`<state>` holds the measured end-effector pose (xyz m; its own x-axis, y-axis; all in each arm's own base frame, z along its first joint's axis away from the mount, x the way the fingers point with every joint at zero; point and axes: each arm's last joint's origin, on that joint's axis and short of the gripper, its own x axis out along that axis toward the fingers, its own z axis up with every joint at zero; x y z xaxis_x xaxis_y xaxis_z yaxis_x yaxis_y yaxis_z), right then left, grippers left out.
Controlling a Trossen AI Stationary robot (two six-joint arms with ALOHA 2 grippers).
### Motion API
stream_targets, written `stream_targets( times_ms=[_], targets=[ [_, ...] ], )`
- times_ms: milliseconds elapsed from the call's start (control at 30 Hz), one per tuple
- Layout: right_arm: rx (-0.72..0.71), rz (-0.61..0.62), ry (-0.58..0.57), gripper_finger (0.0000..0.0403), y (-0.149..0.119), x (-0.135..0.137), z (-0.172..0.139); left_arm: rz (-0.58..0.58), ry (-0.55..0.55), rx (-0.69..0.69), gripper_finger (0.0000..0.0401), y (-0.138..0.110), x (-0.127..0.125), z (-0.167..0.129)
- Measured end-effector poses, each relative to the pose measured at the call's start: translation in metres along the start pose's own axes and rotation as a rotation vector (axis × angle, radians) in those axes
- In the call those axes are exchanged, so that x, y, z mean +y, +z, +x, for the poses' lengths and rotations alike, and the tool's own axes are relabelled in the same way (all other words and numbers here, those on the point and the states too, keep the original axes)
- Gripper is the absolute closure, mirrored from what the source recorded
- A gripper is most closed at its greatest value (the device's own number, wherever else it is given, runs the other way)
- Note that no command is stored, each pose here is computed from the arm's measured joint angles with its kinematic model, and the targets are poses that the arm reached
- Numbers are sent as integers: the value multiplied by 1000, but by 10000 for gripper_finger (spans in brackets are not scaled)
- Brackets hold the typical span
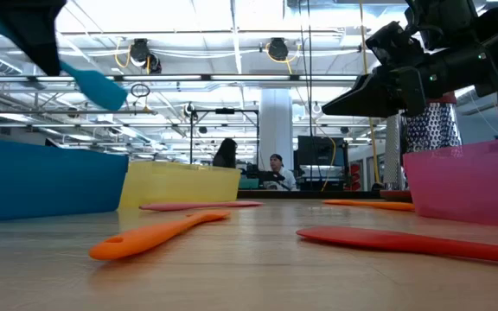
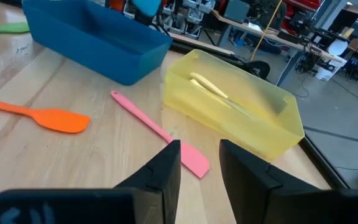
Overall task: Pick & Place Kitchen Items
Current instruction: Put the blue spatula into the blue bin
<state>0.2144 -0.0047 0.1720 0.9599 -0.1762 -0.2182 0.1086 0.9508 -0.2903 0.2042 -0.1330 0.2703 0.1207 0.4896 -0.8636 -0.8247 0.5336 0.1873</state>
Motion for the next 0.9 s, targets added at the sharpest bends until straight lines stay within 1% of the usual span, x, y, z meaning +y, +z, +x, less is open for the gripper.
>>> stream_targets(
  times_ms=[133,233,300,400,533,600,767,900],
  targets=[
    [0,14,0,298,0,0,0,22,14,97,380,-14,0,9],
    [1,14,0,298,0,0,0,24,22,192,377,-25,-1,27],
    [0,14,0,298,0,0,0,24,34,220,376,-32,0,40],
    [0,14,0,298,0,0,0,15,48,224,374,-42,2,59],
    [0,7,0,298,0,0,0,-15,-27,226,373,-52,-2,78],
    [0,-23,0,298,0,0,0,-28,-52,227,372,-55,-3,84],
    [-15,-47,-4,298,1,0,0,-58,-63,228,371,-58,-3,88],
    [-34,-82,-9,298,3,-1,0,-32,-56,220,361,-57,-2,88]
  ],
)
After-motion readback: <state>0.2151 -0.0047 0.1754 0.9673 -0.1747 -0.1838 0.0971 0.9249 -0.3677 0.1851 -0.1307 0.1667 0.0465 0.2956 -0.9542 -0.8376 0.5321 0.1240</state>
